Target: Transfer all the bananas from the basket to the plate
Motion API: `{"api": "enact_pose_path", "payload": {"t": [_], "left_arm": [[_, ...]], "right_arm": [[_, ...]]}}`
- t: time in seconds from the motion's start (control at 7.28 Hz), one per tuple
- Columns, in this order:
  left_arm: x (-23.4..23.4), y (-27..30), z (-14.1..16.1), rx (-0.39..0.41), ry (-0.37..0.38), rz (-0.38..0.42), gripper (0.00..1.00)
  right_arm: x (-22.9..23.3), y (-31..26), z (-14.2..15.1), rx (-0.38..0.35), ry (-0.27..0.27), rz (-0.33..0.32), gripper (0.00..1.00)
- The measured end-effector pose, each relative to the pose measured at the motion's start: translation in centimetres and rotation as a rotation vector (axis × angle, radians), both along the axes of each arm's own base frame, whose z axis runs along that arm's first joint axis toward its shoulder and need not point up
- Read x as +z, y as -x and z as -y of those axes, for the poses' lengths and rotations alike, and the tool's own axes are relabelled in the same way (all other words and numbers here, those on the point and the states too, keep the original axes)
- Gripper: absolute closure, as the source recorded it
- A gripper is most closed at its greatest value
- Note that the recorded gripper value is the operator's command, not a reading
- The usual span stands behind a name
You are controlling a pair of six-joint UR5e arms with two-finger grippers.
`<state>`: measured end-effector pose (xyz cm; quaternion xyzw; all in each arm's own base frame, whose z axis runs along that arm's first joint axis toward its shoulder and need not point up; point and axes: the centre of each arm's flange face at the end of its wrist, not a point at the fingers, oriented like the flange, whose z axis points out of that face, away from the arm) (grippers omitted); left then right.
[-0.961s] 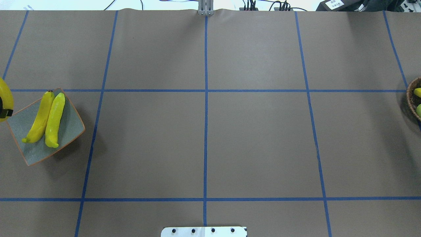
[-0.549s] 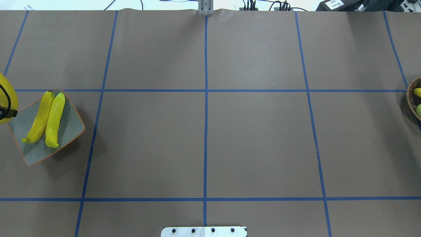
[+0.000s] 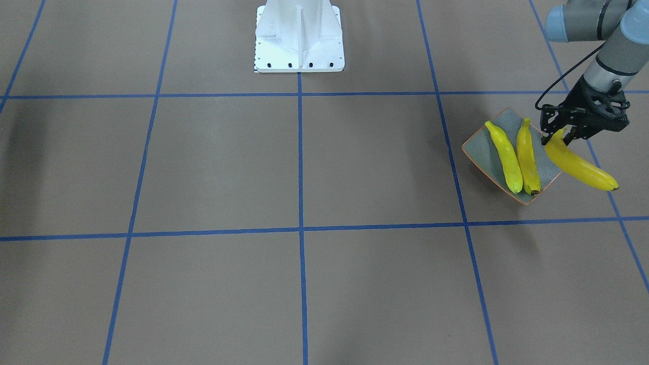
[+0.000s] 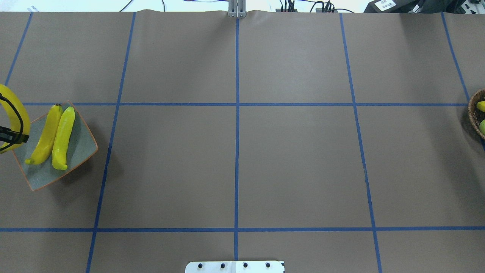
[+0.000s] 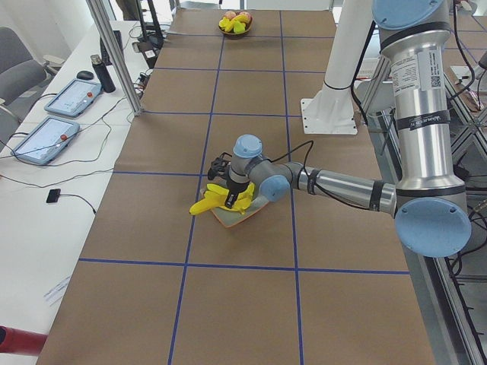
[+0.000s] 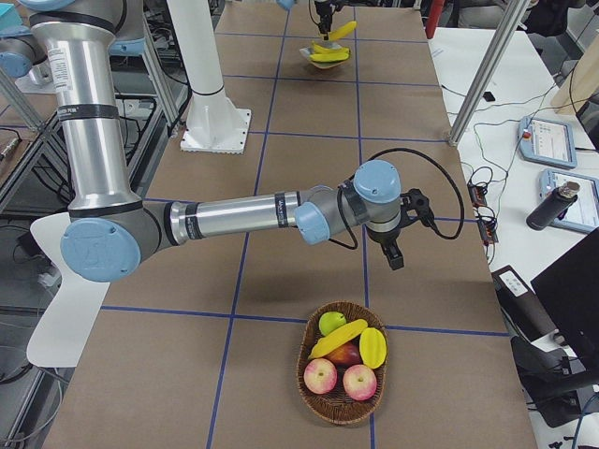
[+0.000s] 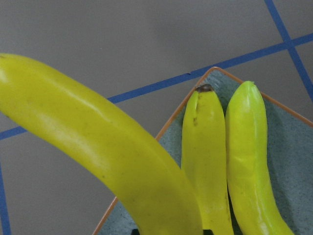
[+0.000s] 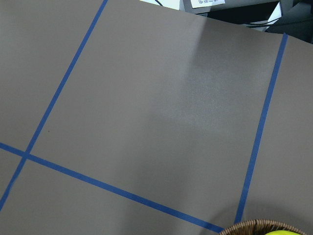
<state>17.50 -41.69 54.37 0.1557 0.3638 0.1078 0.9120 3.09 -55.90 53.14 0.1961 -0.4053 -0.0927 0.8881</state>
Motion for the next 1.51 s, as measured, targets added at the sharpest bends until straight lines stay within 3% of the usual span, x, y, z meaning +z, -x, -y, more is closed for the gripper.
{"api": "enact_pose_path", "payload": {"t": [0.14,0.41,0.55,1.1,1.51], "left_arm": [[0.3,-0.2,-0.3,0.007,0.005,0.003,0.61],[0.6,-0.7,-0.9,0.025,0.011,0.009,0.07],[0.7,-1.0,-1.2,0.035,0.01,0.01,0.0],[0.4,-1.3,-1.2,0.05,-0.025,0.02,0.0],[-3.1,-1.1,-1.1,0.053,-0.08,-0.019,0.0]], "right_arm": [[0.0,0.0,0.0,0.0,0.0,0.0,0.0],[0.1,0.0,0.0,0.001,0.0,-0.001,0.0],[0.1,0.0,0.0,0.001,-0.001,-0.002,0.0],[0.0,0.0,0.0,0.003,0.0,-0.003,0.0],[0.2,-0.1,-0.1,0.004,0.003,-0.004,0.0]]}}
